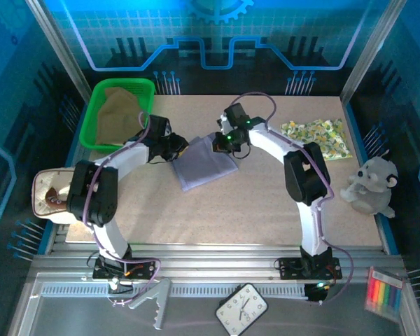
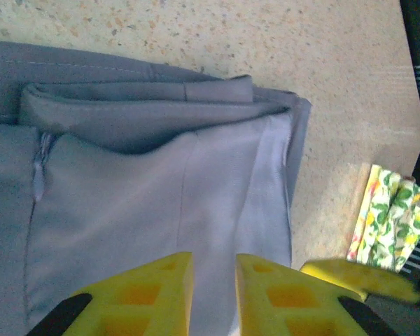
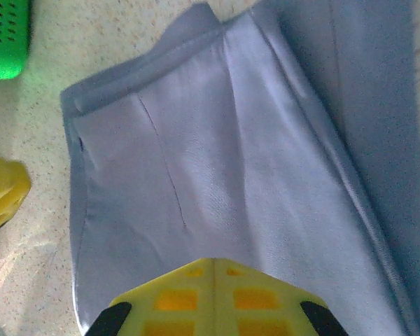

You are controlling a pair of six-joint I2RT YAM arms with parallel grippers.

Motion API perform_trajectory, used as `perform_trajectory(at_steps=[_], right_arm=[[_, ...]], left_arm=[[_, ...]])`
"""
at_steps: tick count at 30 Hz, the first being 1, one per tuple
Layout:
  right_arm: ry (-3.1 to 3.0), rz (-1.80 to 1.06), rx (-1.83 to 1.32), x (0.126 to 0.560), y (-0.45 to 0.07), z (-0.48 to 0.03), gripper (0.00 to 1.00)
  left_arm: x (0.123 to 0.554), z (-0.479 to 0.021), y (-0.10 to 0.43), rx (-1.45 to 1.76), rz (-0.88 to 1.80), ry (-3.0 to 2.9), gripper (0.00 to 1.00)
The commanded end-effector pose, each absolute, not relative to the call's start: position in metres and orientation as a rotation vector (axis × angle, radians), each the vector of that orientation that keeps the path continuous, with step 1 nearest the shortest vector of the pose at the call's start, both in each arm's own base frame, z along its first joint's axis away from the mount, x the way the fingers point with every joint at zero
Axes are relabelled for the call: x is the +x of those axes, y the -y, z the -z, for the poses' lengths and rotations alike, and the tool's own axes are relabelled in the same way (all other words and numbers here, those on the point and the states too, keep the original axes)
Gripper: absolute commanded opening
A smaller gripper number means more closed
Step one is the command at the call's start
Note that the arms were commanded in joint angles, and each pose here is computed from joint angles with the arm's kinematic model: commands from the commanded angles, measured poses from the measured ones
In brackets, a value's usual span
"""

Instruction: Fold and stack the skirts

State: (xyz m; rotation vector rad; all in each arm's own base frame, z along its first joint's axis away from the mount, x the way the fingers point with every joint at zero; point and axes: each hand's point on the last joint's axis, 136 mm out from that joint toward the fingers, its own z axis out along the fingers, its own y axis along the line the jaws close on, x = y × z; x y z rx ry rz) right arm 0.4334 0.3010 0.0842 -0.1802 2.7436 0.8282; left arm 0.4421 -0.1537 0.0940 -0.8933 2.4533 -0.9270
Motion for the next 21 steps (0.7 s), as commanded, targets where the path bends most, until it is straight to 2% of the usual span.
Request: perform_trajectory(at_steps=[1,7,13,21], right_arm=[[-2.784,-0.831,-0.106,0.435,-0.305,-0.068,0.00],[-2.852,-0.769,-0.011,0.432,-0.296,-0.038,0.00],[-2.905,-0.801,0.156,0.403,-0.287,-0.015,0.01],[-2.849,-0.855,0.516,0.354,-0.260,-0.006,0.08]], left_arm=[[0.463,-0.079,0.151,-1.019,0.925,-2.397,0.24],[0.462,-0.044,0.130,-1.127,0.779,-2.383,0.26],[0.453,-0.015,0.126,-1.132,0.678,-2.472,0.28],[0.462,-0.009,0.165,-0.943,0.683,-2.577,0.30]])
